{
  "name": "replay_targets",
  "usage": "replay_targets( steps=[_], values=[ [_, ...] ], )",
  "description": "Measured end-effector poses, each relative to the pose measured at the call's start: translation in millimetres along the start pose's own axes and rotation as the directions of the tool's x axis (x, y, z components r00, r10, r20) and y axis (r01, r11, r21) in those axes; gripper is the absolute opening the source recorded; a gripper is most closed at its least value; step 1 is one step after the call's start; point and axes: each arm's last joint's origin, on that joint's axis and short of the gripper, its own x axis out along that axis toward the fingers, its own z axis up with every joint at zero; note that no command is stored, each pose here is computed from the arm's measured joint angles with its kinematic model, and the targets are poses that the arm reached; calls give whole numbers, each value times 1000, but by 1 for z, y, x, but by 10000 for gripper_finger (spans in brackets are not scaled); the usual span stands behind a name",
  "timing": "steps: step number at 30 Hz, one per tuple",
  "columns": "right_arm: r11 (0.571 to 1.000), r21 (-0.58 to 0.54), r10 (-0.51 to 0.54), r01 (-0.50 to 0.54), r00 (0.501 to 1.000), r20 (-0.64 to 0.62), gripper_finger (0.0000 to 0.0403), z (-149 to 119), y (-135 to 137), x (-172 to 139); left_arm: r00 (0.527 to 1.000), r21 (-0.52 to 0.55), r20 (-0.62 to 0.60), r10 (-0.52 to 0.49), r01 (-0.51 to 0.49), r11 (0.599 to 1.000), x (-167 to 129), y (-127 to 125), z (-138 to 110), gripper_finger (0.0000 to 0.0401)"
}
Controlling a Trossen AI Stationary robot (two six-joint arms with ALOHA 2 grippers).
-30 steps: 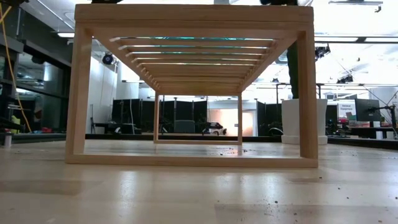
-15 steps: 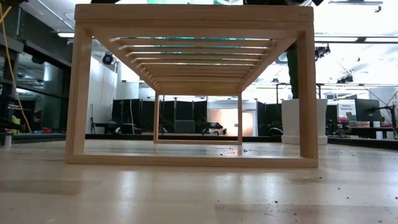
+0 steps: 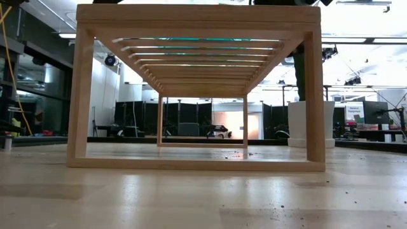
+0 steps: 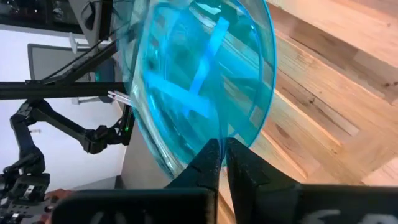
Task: Place and stack plates onto a shelf
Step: Stack the blue plate on the blue plate on the shelf
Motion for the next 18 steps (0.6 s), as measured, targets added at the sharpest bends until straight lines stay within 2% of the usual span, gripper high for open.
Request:
replay_targets(
  steps=[11, 18],
  values=[
    [1000, -21, 3, -2, 997, 83, 123, 3, 2, 0, 1000, -1, 0, 0, 0, 1000, 0, 0, 0, 145],
    [998, -58, 29, -26, 998, 57, 142, 5, 3, -1, 1000, -2, 1, 1, -1, 1000, 0, 0, 0, 145]
  ],
)
